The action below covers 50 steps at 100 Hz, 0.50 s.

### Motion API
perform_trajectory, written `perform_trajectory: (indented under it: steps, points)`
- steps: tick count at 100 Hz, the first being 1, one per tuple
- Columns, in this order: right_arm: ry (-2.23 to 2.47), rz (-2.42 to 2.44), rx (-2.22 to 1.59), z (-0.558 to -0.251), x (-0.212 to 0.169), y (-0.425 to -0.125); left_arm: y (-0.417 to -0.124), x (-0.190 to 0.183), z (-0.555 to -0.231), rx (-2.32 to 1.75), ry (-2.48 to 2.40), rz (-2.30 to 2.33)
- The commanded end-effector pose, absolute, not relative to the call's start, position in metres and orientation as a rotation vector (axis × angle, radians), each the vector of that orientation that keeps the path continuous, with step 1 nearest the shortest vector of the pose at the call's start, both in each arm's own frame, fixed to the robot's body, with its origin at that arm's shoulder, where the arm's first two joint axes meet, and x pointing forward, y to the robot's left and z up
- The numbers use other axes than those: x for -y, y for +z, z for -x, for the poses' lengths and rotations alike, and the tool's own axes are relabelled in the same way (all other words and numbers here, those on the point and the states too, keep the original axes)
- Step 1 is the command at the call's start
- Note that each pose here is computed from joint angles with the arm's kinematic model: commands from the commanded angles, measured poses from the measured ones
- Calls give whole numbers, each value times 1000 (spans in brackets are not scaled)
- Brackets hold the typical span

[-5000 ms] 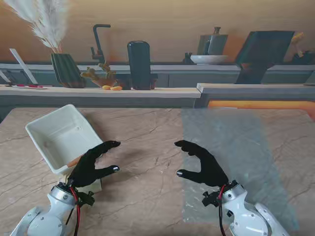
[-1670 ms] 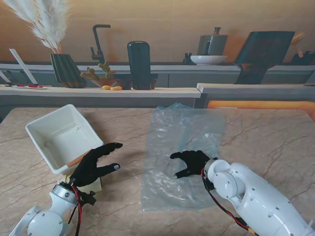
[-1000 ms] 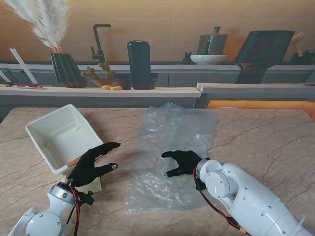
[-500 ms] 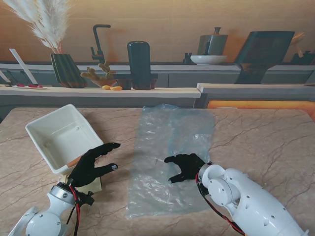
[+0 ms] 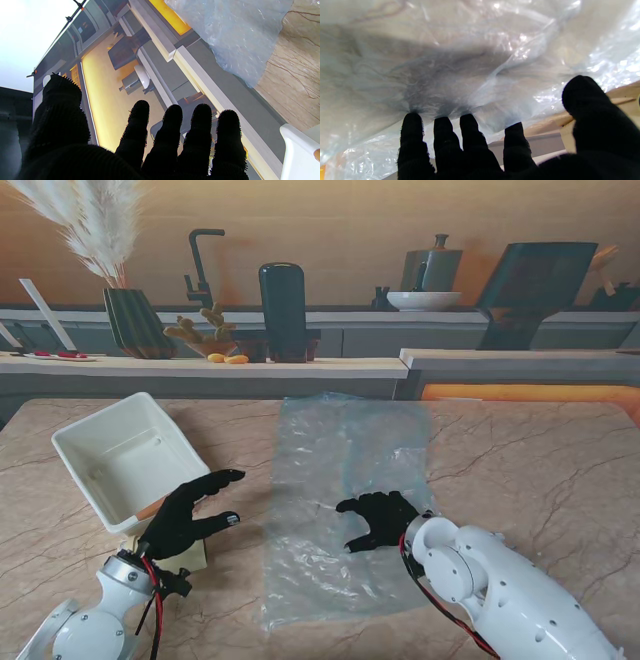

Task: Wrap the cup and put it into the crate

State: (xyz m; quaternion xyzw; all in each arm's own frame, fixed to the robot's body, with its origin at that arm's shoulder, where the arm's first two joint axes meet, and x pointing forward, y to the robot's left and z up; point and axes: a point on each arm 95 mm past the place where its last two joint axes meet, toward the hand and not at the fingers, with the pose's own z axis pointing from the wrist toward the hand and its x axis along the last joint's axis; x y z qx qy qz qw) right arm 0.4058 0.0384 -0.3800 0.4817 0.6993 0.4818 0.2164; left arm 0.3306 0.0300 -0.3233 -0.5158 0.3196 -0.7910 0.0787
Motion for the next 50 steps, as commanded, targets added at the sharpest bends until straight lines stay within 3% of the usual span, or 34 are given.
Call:
perform_trajectory:
  steps: [1,50]
  points:
    - [1336,-1377,-1929,-405,-41,-390,-326,-29,-328,-953,-2367,1560]
    - [1456,-1372,-1836,-394,-46,-372,-326,-31,-328,-951,-2367,1554]
